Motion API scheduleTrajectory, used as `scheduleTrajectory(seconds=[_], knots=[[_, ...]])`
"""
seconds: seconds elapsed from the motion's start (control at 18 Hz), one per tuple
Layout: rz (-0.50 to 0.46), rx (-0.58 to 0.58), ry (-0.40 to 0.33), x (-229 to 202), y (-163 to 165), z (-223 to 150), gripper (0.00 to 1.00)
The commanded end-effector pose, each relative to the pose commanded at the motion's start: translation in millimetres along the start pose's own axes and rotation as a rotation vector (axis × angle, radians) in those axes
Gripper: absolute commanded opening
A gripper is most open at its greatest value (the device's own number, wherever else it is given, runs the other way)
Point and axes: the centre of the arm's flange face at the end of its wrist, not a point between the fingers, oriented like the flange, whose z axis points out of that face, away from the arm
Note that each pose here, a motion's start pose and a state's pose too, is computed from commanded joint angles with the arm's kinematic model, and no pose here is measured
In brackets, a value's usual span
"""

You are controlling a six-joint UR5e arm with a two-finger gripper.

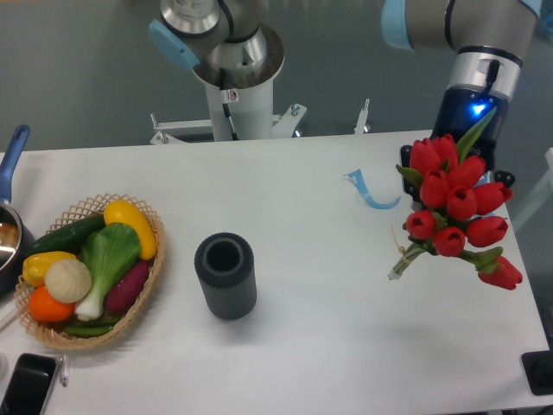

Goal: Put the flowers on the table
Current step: 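Lift the held red tulip bouquet slightly with the gripper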

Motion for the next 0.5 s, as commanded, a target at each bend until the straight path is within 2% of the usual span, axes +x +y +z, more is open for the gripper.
scheduleTrajectory(seconds=[0.5], knots=[[0.003,-0.043,-0.039,-2.2,-1.3,-3.0,0.44]])
